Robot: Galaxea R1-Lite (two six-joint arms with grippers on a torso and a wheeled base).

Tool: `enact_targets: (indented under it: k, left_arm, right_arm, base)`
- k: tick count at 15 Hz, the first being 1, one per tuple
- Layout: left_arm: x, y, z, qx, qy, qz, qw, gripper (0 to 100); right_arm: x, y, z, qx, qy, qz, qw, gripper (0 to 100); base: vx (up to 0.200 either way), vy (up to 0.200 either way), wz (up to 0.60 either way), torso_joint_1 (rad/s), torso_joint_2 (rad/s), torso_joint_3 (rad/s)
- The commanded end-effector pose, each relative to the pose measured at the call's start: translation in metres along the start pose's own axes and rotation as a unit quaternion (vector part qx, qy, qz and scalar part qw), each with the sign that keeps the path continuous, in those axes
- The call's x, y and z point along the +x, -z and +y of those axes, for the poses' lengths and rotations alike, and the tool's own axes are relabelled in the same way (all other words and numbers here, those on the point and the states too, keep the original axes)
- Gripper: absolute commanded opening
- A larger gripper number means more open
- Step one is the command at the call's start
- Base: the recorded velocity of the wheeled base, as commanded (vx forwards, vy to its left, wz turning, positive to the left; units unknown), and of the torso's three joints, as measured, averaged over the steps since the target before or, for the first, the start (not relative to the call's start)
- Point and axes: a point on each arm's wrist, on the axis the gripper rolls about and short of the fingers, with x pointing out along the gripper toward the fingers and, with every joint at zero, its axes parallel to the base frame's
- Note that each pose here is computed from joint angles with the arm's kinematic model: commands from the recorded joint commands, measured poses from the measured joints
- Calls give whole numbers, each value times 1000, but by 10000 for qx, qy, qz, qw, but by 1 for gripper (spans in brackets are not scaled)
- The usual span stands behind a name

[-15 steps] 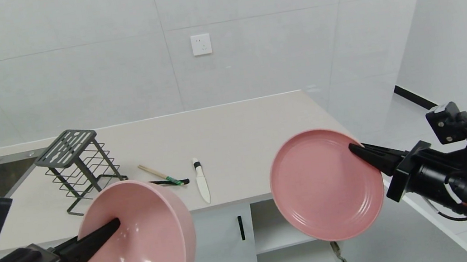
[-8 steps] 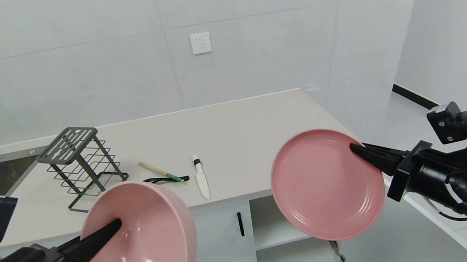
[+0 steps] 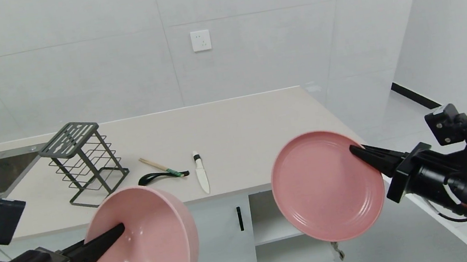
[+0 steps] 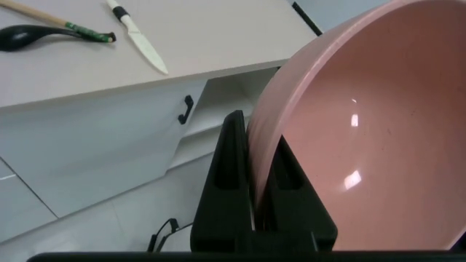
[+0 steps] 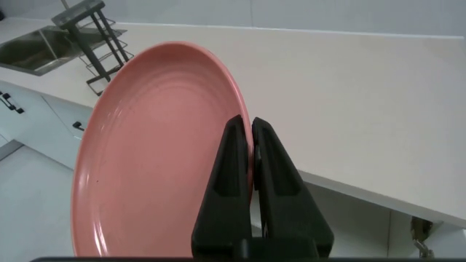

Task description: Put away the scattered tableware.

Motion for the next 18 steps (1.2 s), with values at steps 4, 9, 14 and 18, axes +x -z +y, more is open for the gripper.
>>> enact_targets:
  k: [4,9,14,18]
  left_arm:
    - [4,3,2,-33,-38,119,9999,0]
    - [4,1,2,-27,-31,98,9999,0]
    - [2,-3,5,-48,-168,-55,9998,0]
    - [7,5,10,-73,-207,118,9997,0]
  right_arm:
    - [0,1,1,-2,-21,27,10000,0]
    - [1,0,1,-8,-31,6,10000,0]
    - [5,8,7,19,-171,184,9997,0]
    - [6,7,7,13,-181,162,9997,0]
  base:
    - [0,0,0,-128,260,117]
    - [0,0,0,-109,212,105]
    - [0,0,0,-17,34,19]
    - [0,0,0,0,0,0]
